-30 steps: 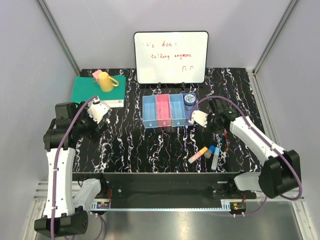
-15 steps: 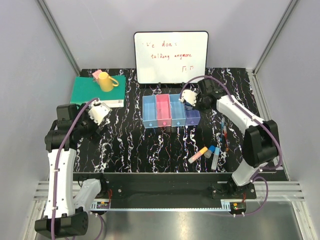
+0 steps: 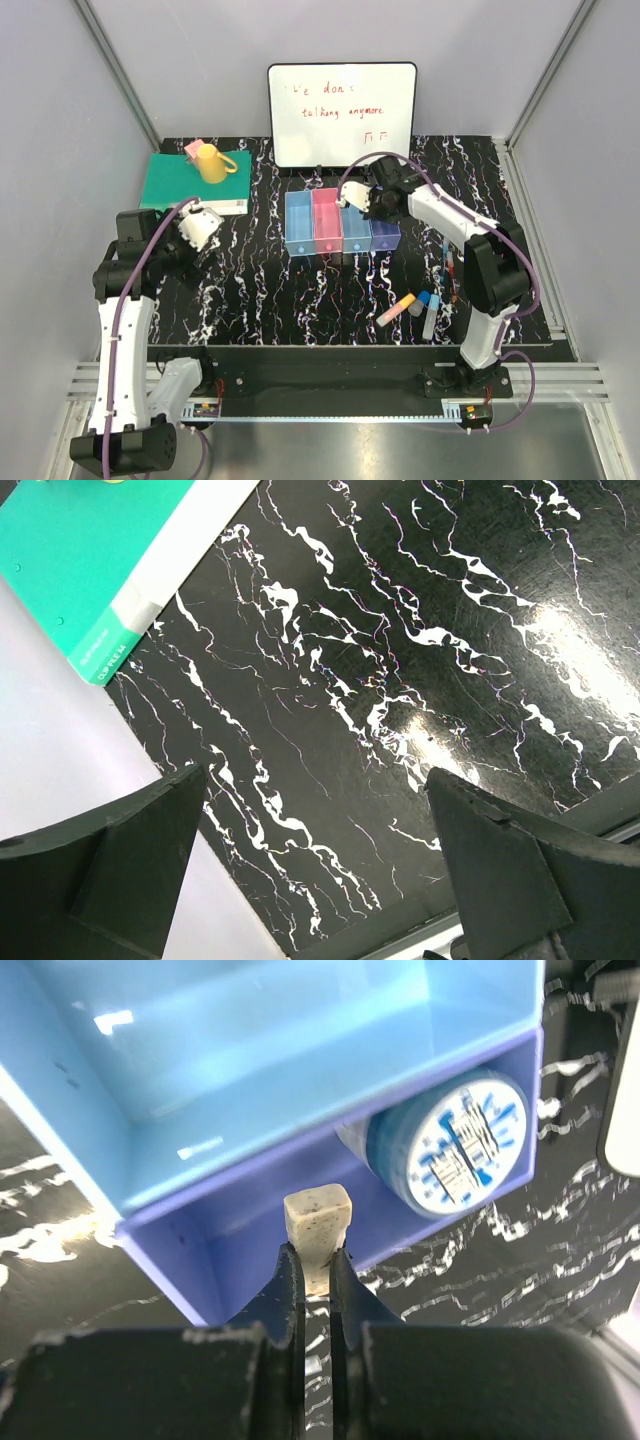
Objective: Sort the stationery into containers
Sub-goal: Place the stationery in the storage box.
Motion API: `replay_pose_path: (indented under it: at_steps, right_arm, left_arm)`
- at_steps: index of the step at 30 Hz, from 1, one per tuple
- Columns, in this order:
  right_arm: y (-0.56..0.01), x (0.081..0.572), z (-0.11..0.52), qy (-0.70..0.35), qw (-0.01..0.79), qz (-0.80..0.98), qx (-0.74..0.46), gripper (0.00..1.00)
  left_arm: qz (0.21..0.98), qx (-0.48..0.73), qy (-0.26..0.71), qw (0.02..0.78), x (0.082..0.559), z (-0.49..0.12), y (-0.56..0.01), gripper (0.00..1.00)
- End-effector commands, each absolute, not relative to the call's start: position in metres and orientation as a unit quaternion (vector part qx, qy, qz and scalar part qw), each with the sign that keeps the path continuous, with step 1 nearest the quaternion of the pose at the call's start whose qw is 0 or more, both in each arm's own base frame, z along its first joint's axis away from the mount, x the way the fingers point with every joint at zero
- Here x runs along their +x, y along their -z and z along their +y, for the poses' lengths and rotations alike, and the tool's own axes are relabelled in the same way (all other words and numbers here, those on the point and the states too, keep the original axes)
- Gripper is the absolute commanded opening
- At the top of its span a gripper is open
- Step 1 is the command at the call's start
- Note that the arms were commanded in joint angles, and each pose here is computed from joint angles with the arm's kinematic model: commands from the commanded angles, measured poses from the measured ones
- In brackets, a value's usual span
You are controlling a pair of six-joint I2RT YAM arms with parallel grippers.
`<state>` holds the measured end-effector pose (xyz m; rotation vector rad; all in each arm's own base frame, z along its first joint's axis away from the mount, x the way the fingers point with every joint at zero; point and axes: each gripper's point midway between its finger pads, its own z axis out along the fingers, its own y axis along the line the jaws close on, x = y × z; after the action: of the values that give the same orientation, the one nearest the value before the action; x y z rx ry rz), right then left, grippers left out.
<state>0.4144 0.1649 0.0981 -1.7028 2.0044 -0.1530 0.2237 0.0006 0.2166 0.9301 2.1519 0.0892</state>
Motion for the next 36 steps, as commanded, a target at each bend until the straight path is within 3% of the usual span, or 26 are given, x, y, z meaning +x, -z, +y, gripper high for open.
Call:
replay_pose_path:
  at_steps: [1, 17, 19, 20, 21, 25, 28, 36]
  right_arm:
    - [-0.109, 0.421, 0.186, 0.057, 0.275, 0.717, -0.638, 0.00]
    - [-0.090, 0.413, 0.176, 0.072, 0.253, 0.717, -0.646, 0.01]
    - [-0.090, 0.414, 0.176, 0.074, 0.253, 0.717, -0.645, 0.13]
    - [-0.092, 0.415, 0.176, 0.076, 0.256, 0.717, -0.644, 0.35]
    - [-0.093, 0.416, 0.176, 0.078, 0.258, 0.716, -0.644, 0.44]
    - [-0.105, 0.421, 0.177, 0.083, 0.278, 0.723, -0.627, 0.66]
    - [-0.118, 0.425, 0.180, 0.083, 0.301, 0.729, -0.609, 0.73]
    - [-0.210, 0.436, 0.178, 0.095, 0.421, 0.756, -0.491, 0.75]
  left_arm:
    - [0.834, 0.366, -0.048, 0.409, 0.231, 0.001, -0.225, 0.99]
    - [0.833, 0.367, -0.047, 0.410, 0.229, 0.000, -0.224, 0.99]
    - [0.833, 0.367, -0.049, 0.411, 0.229, 0.001, -0.225, 0.99]
    - [0.832, 0.367, -0.050, 0.412, 0.229, 0.001, -0.226, 0.99]
    - [0.832, 0.367, -0.049, 0.412, 0.229, 0.000, -0.225, 0.99]
    - [0.832, 0.368, -0.049, 0.412, 0.229, 0.000, -0.225, 0.99]
    - [0.831, 0.368, -0.046, 0.415, 0.229, -0.001, -0.227, 0.99]
    - [0.827, 0.384, 0.000, 0.411, 0.229, -0.019, -0.228, 0.99]
